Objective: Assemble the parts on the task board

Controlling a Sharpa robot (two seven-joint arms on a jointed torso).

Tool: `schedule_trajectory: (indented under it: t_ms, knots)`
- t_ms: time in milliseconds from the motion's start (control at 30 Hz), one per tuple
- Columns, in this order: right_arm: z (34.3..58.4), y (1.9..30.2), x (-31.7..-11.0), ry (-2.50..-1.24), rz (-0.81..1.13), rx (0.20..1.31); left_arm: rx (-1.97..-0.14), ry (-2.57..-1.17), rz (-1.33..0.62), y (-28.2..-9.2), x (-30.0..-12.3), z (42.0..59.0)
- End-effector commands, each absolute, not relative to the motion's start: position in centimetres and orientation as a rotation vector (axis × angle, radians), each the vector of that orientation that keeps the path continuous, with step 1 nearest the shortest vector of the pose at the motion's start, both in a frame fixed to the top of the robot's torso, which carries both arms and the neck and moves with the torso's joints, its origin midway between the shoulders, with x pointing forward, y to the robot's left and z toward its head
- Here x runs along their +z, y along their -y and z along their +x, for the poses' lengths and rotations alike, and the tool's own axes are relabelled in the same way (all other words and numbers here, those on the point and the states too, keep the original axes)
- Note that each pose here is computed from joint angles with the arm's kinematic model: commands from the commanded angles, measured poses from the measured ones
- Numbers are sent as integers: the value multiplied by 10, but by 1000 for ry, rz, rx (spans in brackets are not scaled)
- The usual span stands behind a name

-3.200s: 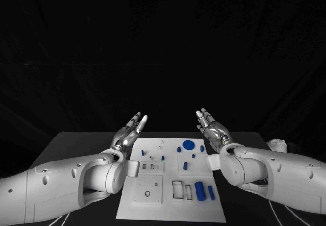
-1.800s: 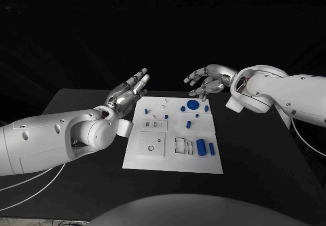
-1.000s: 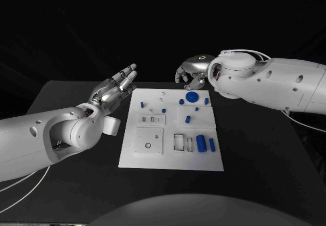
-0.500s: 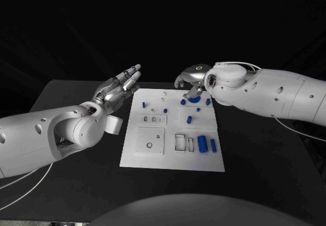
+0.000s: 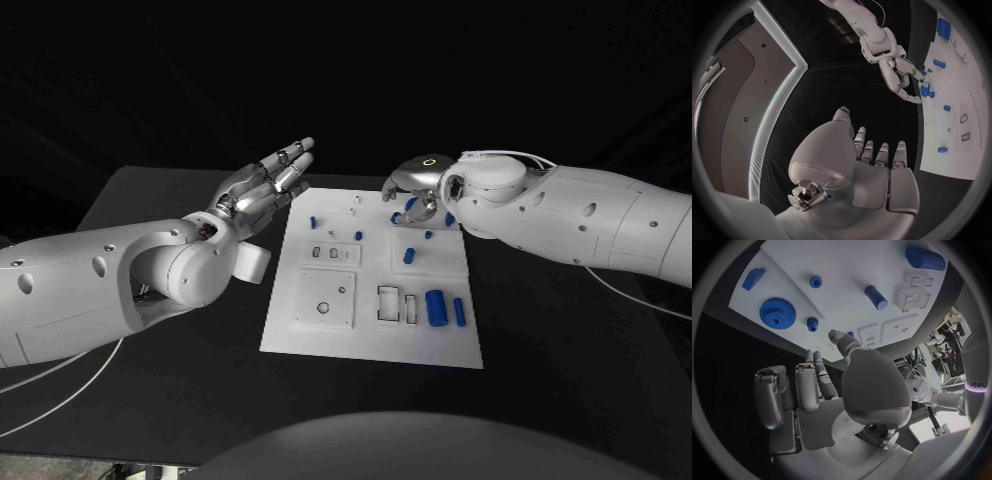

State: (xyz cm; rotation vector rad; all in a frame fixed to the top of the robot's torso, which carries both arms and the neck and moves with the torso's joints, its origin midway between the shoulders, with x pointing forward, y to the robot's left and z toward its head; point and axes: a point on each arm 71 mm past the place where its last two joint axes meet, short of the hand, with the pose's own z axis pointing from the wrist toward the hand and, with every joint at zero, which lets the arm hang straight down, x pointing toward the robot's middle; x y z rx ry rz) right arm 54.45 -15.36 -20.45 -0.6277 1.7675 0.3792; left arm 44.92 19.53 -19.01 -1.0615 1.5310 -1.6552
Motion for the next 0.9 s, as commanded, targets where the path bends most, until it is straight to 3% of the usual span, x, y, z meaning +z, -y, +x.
schedule_trajectory:
  t_ms: [33,900]
  knots:
    - [543,153,-210,-1780,-650,389,-1685,-1542,-1036,-192,-189,449]
    - [546,160,-224,-1815,-633,360,-1682,-1551,-1032,-193,-190,449]
